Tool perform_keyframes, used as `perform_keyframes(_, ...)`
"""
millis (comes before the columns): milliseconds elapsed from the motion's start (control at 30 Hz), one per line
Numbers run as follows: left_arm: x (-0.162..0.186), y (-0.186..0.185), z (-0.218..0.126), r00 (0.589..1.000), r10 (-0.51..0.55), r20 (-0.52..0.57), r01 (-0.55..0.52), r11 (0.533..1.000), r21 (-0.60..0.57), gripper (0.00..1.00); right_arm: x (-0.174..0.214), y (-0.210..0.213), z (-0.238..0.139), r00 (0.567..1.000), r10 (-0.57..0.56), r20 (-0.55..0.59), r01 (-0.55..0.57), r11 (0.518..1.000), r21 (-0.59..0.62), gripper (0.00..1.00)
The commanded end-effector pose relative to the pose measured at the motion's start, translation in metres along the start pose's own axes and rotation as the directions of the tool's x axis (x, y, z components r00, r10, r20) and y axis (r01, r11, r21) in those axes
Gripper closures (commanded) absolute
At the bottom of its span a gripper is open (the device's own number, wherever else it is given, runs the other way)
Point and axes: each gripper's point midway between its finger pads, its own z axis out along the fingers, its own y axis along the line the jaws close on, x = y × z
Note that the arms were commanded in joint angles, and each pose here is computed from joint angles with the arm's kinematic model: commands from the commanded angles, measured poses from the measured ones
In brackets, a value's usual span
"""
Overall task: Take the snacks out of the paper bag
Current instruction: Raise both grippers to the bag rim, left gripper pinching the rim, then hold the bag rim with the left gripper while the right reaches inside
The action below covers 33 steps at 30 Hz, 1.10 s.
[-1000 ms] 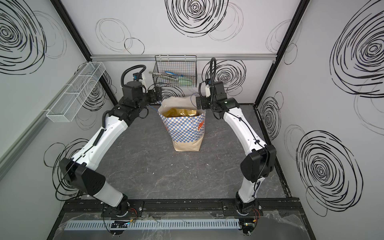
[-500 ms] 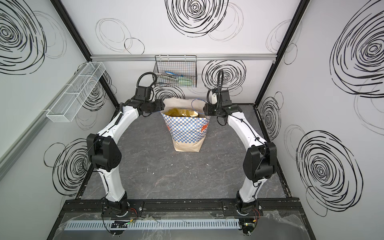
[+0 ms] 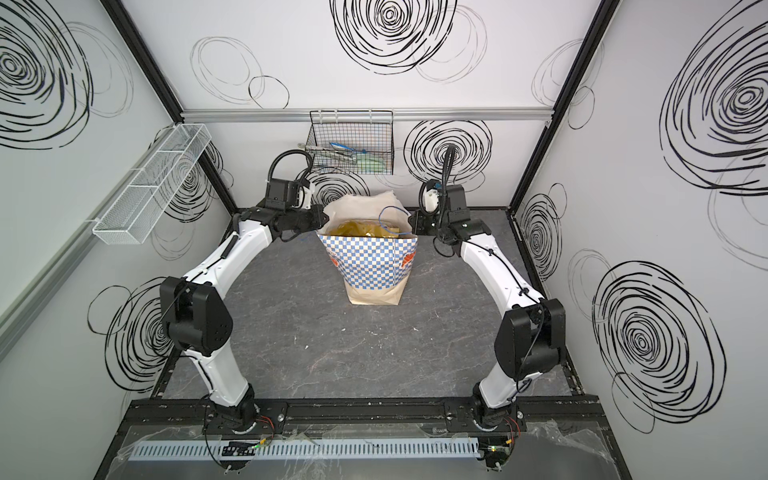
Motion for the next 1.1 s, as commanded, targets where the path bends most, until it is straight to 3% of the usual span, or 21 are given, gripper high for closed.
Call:
perform_keyframes(0, -0.035, -0.048, -0.064, 0.986, 0.041, 0.162, -0.062, 0.99, 0.128, 1.0, -0.001, 0.046, -0.025, 0.999, 0.025, 0.034, -0.02, 0.991, -0.133, 0.9)
perform_keyframes(233, 0.003, -0.053, -0.1, 0.986, 0.06, 0.157, -0.082, 0.988, 0.133, 1.0, 0.023, 0.075, -0.058, 0.997, 0.049, 0.06, -0.038, 0.985, -0.171, 0.9)
perform_keyframes(433, 0.045, -0.051, -0.107, 0.991, 0.08, 0.107, -0.093, 0.987, 0.131, 0.98, 0.045, 0.061, -0.077, 0.993, 0.077, 0.091, -0.064, 0.989, -0.134, 0.83)
perform_keyframes(500, 0.047, -0.046, -0.106, 0.989, 0.083, 0.122, -0.098, 0.989, 0.114, 0.89, 0.051, 0.057, -0.076, 0.994, 0.077, 0.078, -0.067, 0.99, -0.122, 0.79)
perform_keyframes(600, 0.042, -0.037, -0.105, 0.985, 0.095, 0.141, -0.108, 0.991, 0.081, 0.75, 0.043, 0.058, -0.084, 0.992, 0.068, 0.102, -0.057, 0.992, -0.114, 0.63)
perform_keyframes(700, 0.029, -0.029, -0.104, 0.977, 0.107, 0.183, -0.12, 0.991, 0.062, 0.76, 0.024, 0.059, -0.1, 0.986, 0.041, 0.159, -0.028, 0.996, -0.079, 0.53)
perform_keyframes(900, 0.013, -0.021, -0.091, 0.976, 0.097, 0.193, -0.11, 0.992, 0.056, 0.77, -0.003, 0.088, -0.127, 0.975, -0.066, 0.214, 0.089, 0.991, -0.101, 0.44)
perform_keyframes(967, 0.006, -0.017, -0.092, 0.971, 0.103, 0.215, -0.109, 0.994, 0.019, 0.67, -0.006, 0.107, -0.129, 0.971, -0.121, 0.204, 0.15, 0.98, -0.13, 0.41)
perform_keyframes(1033, -0.002, -0.01, -0.1, 0.96, 0.129, 0.248, -0.121, 0.991, -0.047, 0.48, -0.003, 0.132, -0.127, 0.965, -0.205, 0.166, 0.233, 0.958, -0.17, 0.38)
perform_keyframes(1067, -0.006, -0.006, -0.105, 0.954, 0.14, 0.267, -0.122, 0.989, -0.083, 0.44, 0.0, 0.142, -0.125, 0.958, -0.247, 0.145, 0.271, 0.946, -0.179, 0.37)
